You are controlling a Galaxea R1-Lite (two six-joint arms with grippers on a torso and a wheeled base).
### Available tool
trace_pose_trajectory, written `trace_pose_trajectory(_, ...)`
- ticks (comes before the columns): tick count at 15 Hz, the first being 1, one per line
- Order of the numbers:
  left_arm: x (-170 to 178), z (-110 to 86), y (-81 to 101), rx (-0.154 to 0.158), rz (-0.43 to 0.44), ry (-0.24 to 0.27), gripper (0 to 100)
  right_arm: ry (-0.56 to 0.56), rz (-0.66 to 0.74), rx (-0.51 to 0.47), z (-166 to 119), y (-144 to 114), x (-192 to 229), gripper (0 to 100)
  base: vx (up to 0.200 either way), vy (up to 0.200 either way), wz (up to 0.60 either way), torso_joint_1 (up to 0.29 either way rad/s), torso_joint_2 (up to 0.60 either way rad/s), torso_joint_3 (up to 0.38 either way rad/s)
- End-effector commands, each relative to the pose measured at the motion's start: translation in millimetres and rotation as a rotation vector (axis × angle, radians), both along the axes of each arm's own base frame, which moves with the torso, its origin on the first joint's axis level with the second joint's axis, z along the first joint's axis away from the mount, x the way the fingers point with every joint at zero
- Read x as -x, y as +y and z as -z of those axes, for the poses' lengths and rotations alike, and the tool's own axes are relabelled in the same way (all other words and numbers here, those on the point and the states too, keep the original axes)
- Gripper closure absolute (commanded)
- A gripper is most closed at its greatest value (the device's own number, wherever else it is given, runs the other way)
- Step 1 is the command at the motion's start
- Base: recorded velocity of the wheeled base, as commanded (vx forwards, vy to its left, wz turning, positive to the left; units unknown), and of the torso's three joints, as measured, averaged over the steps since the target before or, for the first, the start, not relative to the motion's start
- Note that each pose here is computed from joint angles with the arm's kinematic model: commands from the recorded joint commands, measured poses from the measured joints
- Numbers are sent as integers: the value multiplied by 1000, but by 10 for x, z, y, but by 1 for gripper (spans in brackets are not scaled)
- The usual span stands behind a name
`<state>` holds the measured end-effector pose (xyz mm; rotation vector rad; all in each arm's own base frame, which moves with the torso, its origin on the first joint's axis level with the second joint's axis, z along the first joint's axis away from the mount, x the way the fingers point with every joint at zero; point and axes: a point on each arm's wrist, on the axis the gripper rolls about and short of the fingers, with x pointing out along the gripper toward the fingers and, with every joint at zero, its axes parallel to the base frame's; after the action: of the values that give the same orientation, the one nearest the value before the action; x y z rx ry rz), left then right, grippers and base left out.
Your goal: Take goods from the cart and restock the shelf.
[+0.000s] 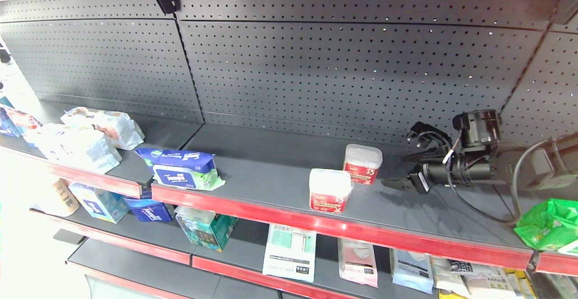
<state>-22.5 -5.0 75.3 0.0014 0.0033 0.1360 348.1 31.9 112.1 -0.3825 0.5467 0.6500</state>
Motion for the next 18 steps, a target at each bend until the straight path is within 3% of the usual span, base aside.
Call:
trace_pose_trajectory(1,-1,1,0,0,-1,1,0,9,27,5,10,-83,38,0,0,0,0,0,0,0)
trace_pose_trajectory(3,-1,1,0,0,-1,1,0,21,94,28,43,-147,3,0,0,0,0,0,0,0)
trace_pose_trajectory(4,-1,1,0,0,-1,1,0,36,258,68,53,-151,-74,0,0,0,0,0,0,0)
trace_pose_trajectory(7,-1,1,0,0,-1,1,0,36,373,19,-17,-87,-155,0,0,0,0,0,0,0)
trace_pose_trajectory(10,-1,1,0,0,-1,1,0,46,407,-38,-53,56,-183,0,0,0,0,0,0,0)
trace_pose_trajectory(18,-1,1,0,0,-1,1,0,30,382,-55,-86,201,-247,0,0,0,0,0,0,0)
